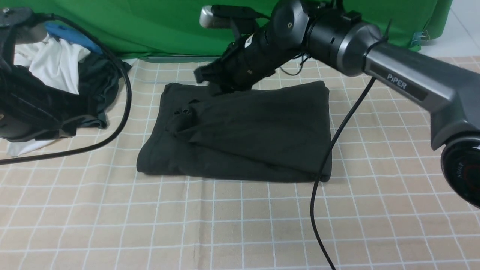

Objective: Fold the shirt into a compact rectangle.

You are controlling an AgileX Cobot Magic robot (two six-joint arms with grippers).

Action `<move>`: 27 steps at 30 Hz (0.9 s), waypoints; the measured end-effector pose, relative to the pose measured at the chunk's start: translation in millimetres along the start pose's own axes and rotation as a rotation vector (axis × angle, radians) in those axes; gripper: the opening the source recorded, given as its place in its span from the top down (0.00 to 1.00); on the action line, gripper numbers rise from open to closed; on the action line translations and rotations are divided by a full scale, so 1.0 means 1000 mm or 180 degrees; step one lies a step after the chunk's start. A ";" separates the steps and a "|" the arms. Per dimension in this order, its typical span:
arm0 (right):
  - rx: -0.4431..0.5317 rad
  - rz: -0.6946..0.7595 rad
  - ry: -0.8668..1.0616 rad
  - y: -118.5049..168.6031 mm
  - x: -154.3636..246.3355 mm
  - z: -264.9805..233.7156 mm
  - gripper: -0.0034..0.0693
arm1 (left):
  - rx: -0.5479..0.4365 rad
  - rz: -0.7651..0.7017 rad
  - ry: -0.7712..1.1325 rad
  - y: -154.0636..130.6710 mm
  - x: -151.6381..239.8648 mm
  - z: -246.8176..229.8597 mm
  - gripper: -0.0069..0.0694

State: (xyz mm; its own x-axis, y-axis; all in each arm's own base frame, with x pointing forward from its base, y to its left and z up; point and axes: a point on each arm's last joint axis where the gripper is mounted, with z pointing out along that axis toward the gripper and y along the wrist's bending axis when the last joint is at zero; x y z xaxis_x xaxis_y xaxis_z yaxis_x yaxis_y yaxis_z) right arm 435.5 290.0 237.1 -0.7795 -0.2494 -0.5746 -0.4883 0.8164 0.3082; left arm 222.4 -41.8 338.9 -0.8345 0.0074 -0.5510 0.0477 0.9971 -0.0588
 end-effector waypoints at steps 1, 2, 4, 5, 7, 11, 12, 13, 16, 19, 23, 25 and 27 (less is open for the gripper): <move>0.0059 -0.0075 0.0159 -0.002 0.005 0.000 0.87 | 0.0000 0.0000 0.0000 0.000 0.000 0.000 0.89; 0.0108 -0.0145 0.0294 -0.003 0.008 0.000 0.89 | 0.0000 0.0000 0.0003 0.000 0.000 0.000 0.89; 0.0213 -0.0266 0.0571 -0.006 0.014 -0.003 0.90 | 0.0000 -0.0012 0.0037 0.000 0.000 0.002 0.89; 0.0275 -0.0320 0.0686 -0.008 0.014 -0.009 0.90 | 0.0023 -0.0066 0.0098 0.001 -0.001 0.005 0.89; 0.0341 -0.0371 0.0819 -0.010 0.012 -0.021 0.90 | 0.0130 -0.0126 0.0216 0.002 -0.007 0.013 0.89; 0.0408 -0.0411 0.0652 -0.017 -0.005 -0.067 0.90 | 0.0468 -0.0083 0.0424 0.001 -0.029 0.034 0.89; 0.0427 -0.0398 0.0570 -0.017 -0.010 -0.081 0.90 | 0.0533 -0.0073 0.0466 0.000 -0.037 0.041 0.89; 0.0452 -0.0382 0.0484 -0.020 -0.014 -0.095 0.90 | 0.0575 -0.0068 0.0495 -0.001 -0.045 0.048 0.89; 0.0522 -0.0331 0.0291 -0.027 -0.021 -0.130 0.90 | 0.0648 -0.0058 0.0505 -0.006 -0.068 0.072 0.89; 0.0578 -0.0273 0.0260 -0.033 -0.016 -0.154 0.90 | 0.0661 0.0023 0.0469 -0.016 -0.088 0.099 0.89; 0.0618 -0.0298 0.0459 -0.039 0.008 -0.174 0.90 | 0.0564 0.0360 0.0506 -0.037 -0.111 0.139 0.85; 0.0628 -0.0303 0.0560 -0.041 0.022 -0.182 0.90 | 0.0483 0.0529 0.0519 -0.045 -0.119 0.153 0.79; 0.0642 -0.0285 0.0619 -0.044 0.034 -0.193 0.90 | 0.0431 0.0672 0.0525 -0.054 -0.125 0.165 0.71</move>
State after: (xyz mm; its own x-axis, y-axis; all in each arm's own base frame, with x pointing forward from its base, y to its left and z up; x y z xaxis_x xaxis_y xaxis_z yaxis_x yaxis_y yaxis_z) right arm 354.6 144.8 350.5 -0.8069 -0.4044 -0.4305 -0.4860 0.8688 0.0947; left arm 414.8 -109.4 273.1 -0.8757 0.2367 -0.4209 0.2932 0.9532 -0.0740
